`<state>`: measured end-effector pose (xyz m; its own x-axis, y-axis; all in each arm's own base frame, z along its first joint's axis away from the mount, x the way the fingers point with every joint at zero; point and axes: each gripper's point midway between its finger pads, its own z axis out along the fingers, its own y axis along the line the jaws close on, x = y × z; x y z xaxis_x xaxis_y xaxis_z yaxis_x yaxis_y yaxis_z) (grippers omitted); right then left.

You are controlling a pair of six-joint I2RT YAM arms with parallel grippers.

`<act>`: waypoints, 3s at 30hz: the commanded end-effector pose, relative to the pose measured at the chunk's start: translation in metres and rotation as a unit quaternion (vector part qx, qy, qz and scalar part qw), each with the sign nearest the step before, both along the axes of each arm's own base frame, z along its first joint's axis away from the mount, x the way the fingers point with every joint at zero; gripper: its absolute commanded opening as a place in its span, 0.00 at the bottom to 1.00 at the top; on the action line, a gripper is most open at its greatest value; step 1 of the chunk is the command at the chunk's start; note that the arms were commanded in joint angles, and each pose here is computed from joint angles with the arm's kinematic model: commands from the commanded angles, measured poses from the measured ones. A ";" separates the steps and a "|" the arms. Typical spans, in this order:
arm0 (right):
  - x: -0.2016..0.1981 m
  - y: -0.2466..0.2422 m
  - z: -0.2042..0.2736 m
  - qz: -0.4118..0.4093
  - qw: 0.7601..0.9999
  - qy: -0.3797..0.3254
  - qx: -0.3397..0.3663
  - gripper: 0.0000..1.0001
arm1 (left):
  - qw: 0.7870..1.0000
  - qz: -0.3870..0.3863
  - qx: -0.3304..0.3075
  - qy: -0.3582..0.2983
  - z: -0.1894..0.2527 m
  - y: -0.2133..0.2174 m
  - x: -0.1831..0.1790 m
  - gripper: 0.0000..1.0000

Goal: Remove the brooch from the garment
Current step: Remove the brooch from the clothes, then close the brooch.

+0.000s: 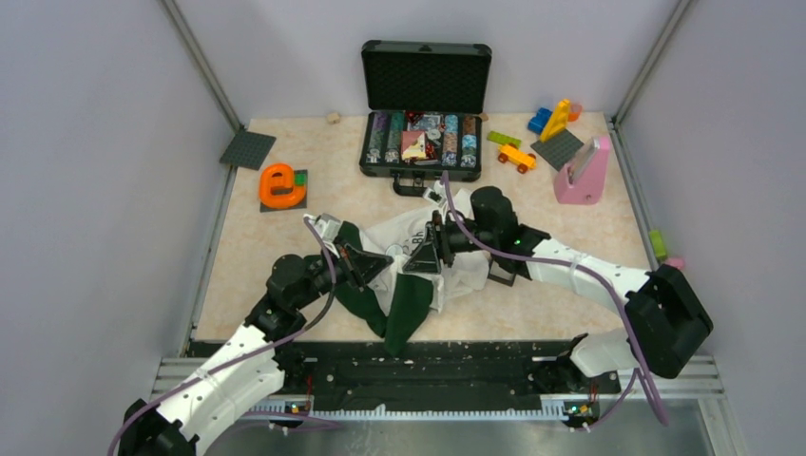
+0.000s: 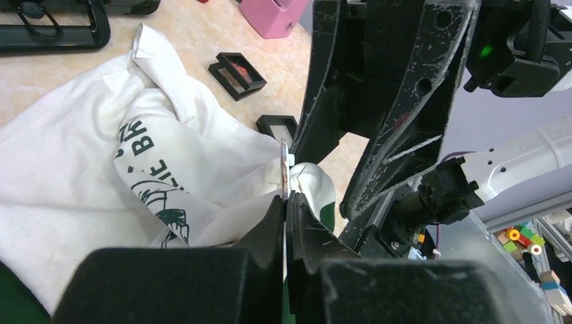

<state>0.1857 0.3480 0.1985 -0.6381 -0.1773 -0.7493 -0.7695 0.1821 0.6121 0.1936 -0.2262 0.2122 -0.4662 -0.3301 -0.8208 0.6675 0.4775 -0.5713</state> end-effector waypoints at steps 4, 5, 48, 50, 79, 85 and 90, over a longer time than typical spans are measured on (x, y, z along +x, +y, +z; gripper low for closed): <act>0.008 0.003 0.012 0.001 0.999 -0.030 0.020 0.16 | 0.999 0.021 -0.022 -0.039 0.030 0.003 0.007 0.00; 0.007 0.004 0.012 0.004 0.999 -0.027 0.022 0.08 | 0.999 0.023 -0.016 -0.040 0.027 0.003 0.008 0.00; 0.068 -0.012 -0.049 -0.203 0.968 0.006 -0.147 0.52 | 0.972 0.215 0.050 0.074 0.028 0.056 0.077 0.00; 0.063 -0.013 -0.036 -0.200 0.973 -0.013 -0.111 0.82 | 0.981 0.173 0.017 0.084 0.029 0.045 0.071 0.00; 0.010 -0.021 0.101 -0.108 0.977 -0.104 0.149 0.99 | 0.981 -0.104 -0.152 0.061 0.098 0.007 -0.008 0.00; 0.022 -0.005 0.086 -0.100 0.988 -0.108 0.055 0.88 | 0.979 -0.121 -0.158 0.044 0.103 0.007 -0.014 0.00; 0.013 -0.002 0.099 -0.089 0.980 -0.140 0.106 0.74 | 0.977 -0.137 -0.155 0.051 0.100 0.004 -0.017 0.00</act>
